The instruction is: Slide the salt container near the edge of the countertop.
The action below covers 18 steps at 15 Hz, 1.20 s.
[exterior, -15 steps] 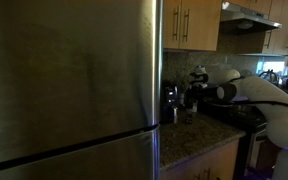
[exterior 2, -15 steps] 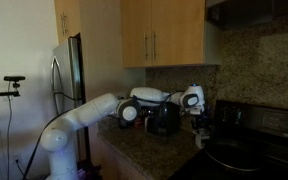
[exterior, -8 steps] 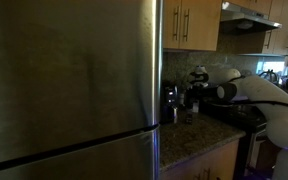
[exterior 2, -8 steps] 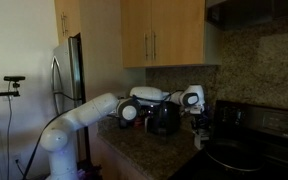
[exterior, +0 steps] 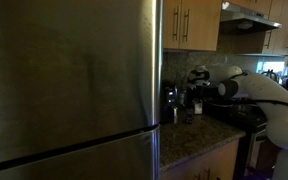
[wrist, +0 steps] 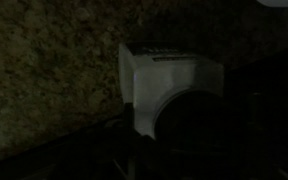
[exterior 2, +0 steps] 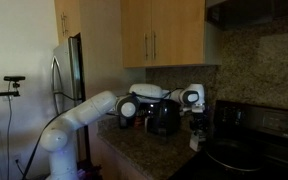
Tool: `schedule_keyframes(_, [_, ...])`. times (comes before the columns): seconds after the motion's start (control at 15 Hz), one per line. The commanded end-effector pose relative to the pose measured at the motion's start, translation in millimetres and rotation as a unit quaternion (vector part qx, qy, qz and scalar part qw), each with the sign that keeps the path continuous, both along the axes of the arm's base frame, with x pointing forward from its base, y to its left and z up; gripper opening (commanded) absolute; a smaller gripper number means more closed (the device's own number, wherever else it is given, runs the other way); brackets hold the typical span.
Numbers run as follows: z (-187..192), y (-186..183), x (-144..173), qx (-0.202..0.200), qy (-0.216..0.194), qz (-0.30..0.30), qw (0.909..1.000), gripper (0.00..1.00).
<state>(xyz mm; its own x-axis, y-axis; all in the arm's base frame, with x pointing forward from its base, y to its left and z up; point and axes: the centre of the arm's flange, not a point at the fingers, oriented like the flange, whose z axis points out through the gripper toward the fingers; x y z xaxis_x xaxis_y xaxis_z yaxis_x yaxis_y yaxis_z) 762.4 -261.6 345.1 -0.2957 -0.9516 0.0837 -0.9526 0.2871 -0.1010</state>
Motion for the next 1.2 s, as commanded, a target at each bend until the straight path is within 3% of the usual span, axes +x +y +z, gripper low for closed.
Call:
schedule_keyframes(0.0, [-41,14,-63,0.016,0.066,0.052,0.9964,0.55])
schedule_keyframes(0.4, [-30,24,-83,0.04,0.079,0.166,0.9822,0.55])
schedule_keyframes(0.8, [-22,42,-108,0.069,0.088,0.295,0.9488,0.55])
schedule_keyframes(0.87, [-19,45,-113,0.075,0.075,0.291,0.9507,0.55])
schedule_keyframes(1.0, [-12,52,-124,0.101,0.051,0.243,0.9633,0.55])
schedule_keyframes(1.07, [1,33,-59,0.069,0.064,0.261,0.9606,0.8])
schedule_keyframes(1.13, [0,35,-64,0.079,0.062,0.253,0.9622,0.8])
